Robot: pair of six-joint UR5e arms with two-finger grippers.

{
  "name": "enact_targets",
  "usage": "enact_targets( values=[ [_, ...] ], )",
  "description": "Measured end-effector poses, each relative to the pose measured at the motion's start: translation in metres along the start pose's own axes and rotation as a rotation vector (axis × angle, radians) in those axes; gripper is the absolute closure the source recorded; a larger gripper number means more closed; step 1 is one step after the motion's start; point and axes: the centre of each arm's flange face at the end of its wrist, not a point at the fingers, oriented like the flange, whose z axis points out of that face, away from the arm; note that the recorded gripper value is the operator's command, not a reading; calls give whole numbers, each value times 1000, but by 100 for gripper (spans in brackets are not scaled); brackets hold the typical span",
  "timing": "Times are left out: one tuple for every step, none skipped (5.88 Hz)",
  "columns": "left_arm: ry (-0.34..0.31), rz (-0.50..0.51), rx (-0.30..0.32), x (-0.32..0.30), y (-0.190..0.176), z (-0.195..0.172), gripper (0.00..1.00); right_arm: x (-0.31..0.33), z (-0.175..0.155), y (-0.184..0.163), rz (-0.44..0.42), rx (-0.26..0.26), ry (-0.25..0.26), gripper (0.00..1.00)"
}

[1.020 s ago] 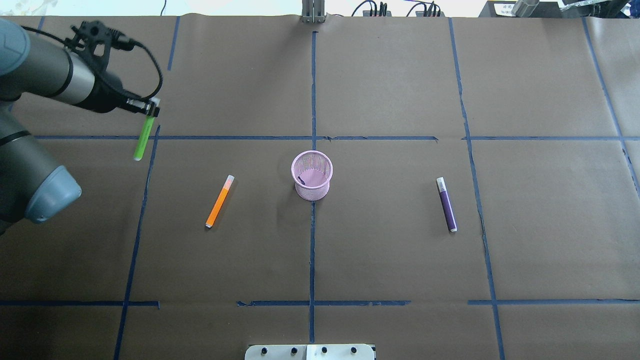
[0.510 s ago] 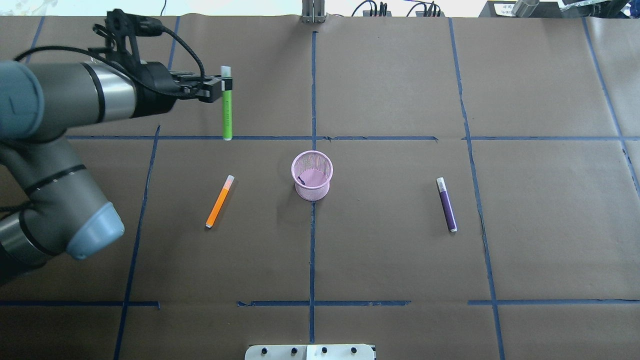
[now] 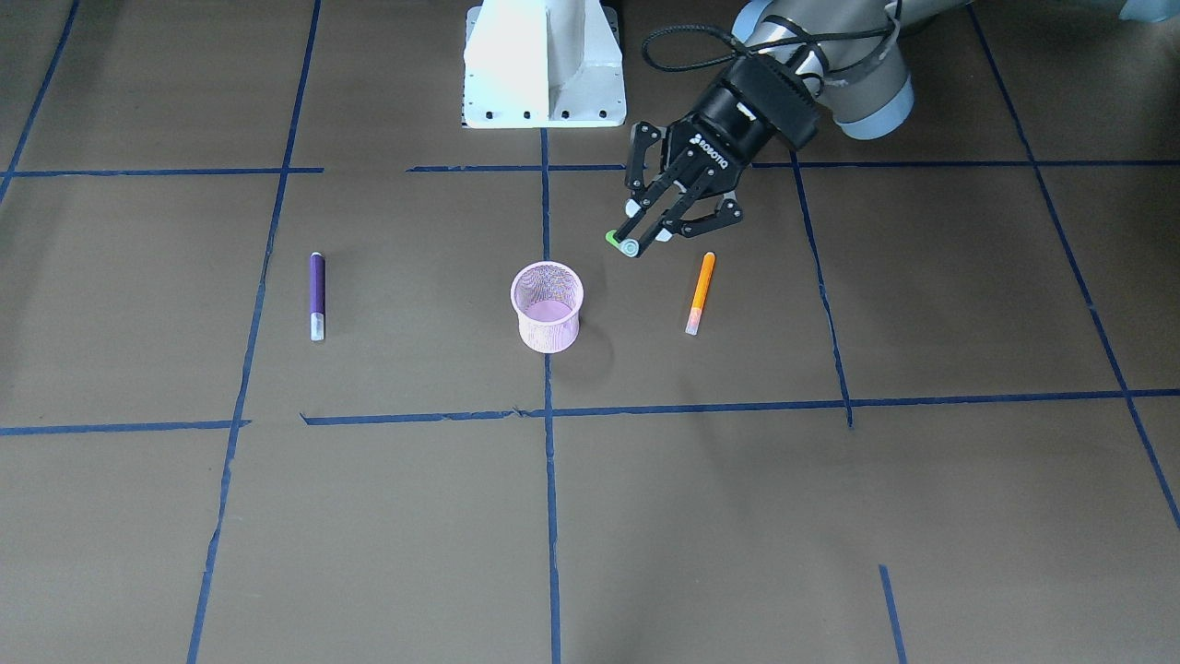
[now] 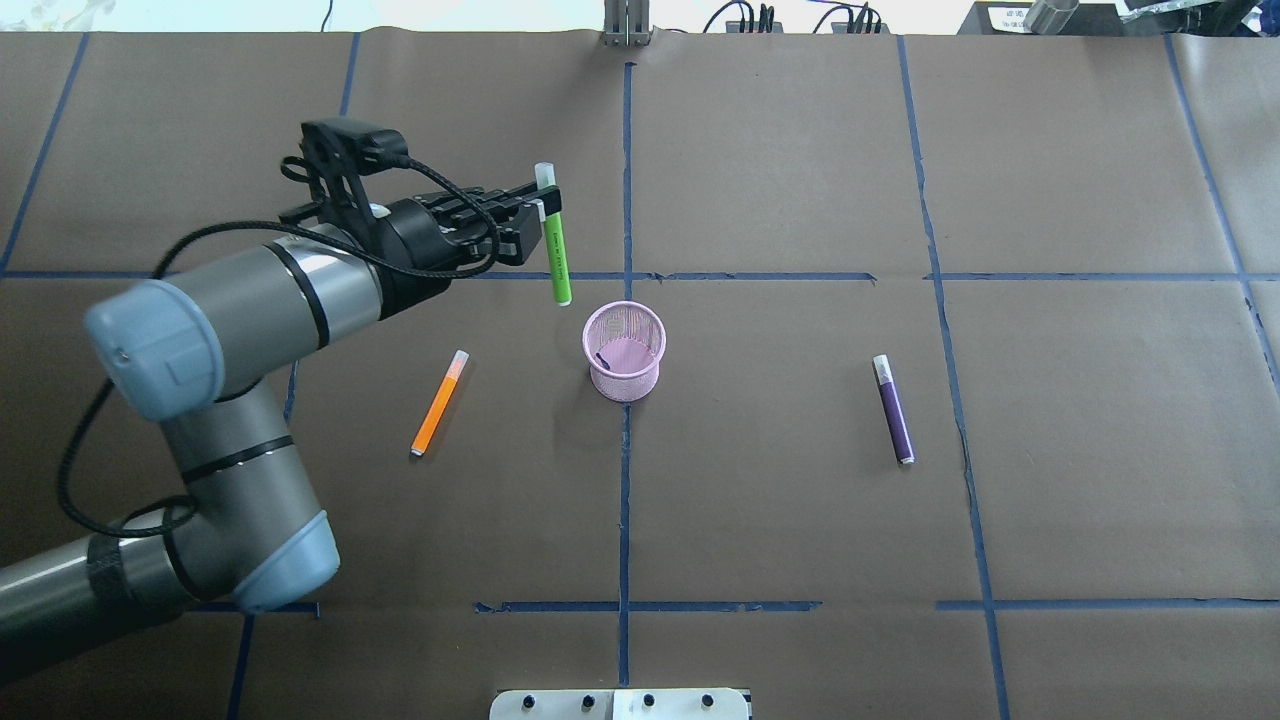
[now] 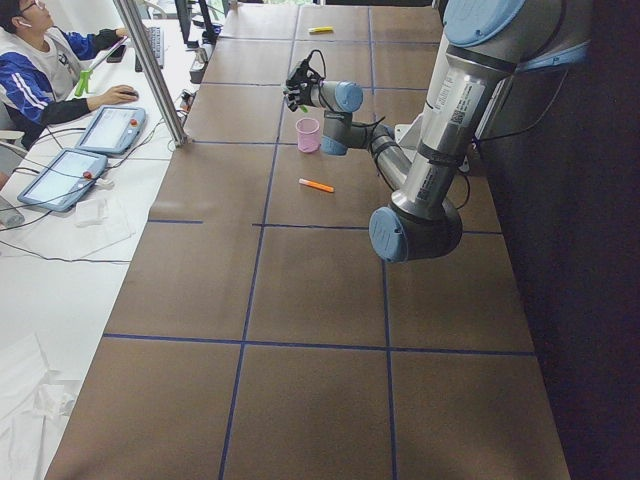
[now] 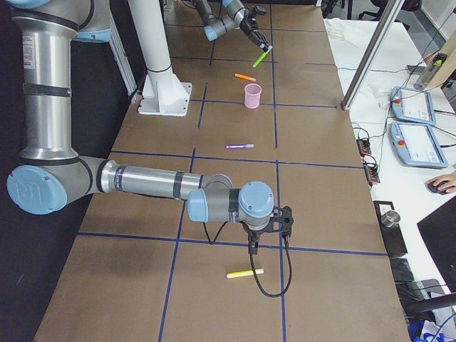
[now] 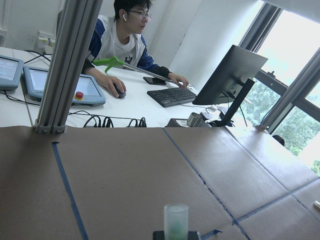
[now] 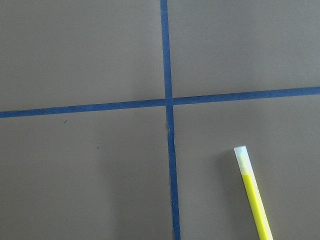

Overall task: Collect pens into pen holder
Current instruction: 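Carry the green marker over the lavender cup with the left gripper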

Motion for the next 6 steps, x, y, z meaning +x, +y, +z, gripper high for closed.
enact_targets(
  values=[
    [-19,23,33,2,10,18,100,0,0,0,0,0,1,0],
    [-33,36,49,0,21,34,100,1,1,0,1,-2,1,0],
    [-31,40,50,-1,31,41,100,1,1,0,0,-3,1,0],
    [-29,41,44,3,44,44,100,0,2,0,0,-4,2,0],
    [-38,40,40,7,57,48,100,0,3,0,0,-6,3,0],
    [-52,44,38,8,67,53,100,2,4,0,3,-9,3,0]
  ],
)
